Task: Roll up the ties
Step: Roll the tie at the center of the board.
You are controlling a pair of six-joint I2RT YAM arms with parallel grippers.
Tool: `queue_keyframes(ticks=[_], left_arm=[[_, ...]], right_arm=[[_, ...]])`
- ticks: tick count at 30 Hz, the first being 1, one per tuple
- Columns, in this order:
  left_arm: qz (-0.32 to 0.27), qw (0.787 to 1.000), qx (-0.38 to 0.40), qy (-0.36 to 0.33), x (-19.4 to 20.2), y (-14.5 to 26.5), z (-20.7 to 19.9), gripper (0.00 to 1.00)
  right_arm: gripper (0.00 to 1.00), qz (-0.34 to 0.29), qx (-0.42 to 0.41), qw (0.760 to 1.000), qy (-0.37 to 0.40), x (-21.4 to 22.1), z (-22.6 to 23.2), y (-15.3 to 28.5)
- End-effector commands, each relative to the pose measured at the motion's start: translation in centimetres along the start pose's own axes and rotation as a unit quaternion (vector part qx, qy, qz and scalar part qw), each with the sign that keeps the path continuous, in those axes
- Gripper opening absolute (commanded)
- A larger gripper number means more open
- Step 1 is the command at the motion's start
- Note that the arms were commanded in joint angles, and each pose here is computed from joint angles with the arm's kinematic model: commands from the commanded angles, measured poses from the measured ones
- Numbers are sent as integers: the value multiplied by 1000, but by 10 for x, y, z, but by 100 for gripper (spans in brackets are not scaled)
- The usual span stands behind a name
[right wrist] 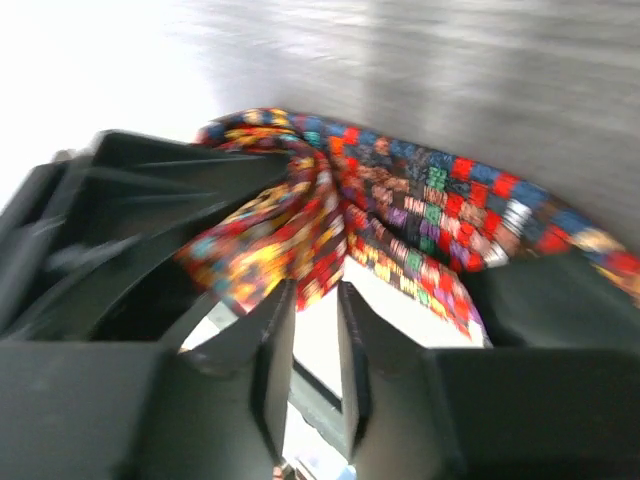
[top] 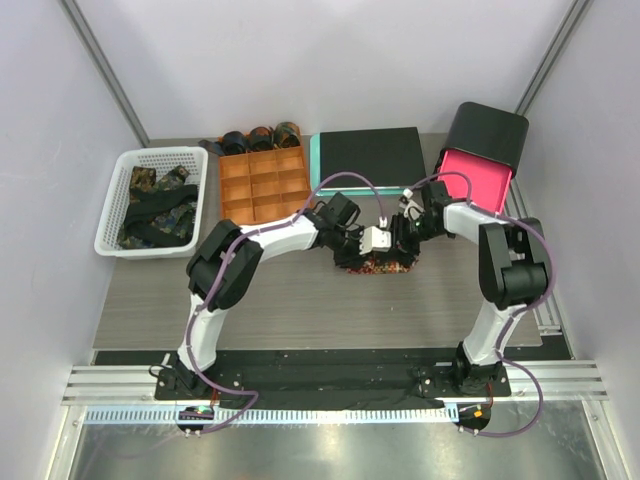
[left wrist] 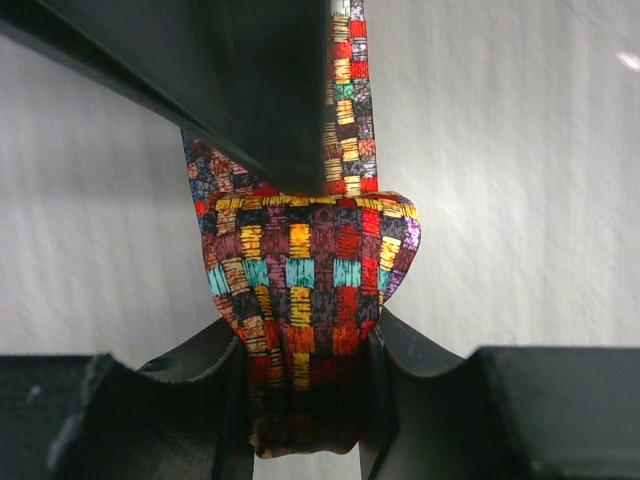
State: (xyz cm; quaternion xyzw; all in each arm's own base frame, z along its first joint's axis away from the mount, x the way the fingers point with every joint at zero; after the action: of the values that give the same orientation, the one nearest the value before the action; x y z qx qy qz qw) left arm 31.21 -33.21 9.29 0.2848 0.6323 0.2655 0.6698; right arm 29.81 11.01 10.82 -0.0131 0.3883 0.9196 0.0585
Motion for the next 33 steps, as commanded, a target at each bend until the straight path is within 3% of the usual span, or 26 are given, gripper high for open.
queue_keyframes(ticks=[1, 2, 6, 14, 25, 33], left_arm=[[61, 994, 86, 29, 30, 22, -44, 19], [64, 993, 94, 30, 32, 24, -48, 18], [76, 992, 90, 36, 38, 29, -53, 17], [82, 994, 29, 63, 25, 26, -30, 17], [108, 992, 23, 65, 26, 23, -27, 22], [111, 992, 23, 60, 27, 20, -31, 25]], right_arm=[[33, -33, -39, 997, 59, 1, 28, 31], [38, -30, -45, 997, 60, 2, 29, 30], [40, -26, -53, 997, 43, 2, 21, 16], [31, 20, -32, 999, 37, 17, 10, -4], [47, -16, -83, 996, 31, 24, 28, 1], [45, -15, -87, 996, 10, 19, 30, -21]])
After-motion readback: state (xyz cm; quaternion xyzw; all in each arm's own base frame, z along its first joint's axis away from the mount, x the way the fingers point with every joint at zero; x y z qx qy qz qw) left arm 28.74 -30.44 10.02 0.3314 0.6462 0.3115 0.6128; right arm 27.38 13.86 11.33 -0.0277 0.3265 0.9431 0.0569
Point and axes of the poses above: each gripper's point midway between its finger pads, its own y axis back along the fingers, its own z axis along the line the jaws close on, x = y × z, the point moved 9 cm from there along y, back along the fingers, and after that the axes turned 2 degrees about y, right-handed, at the moved point
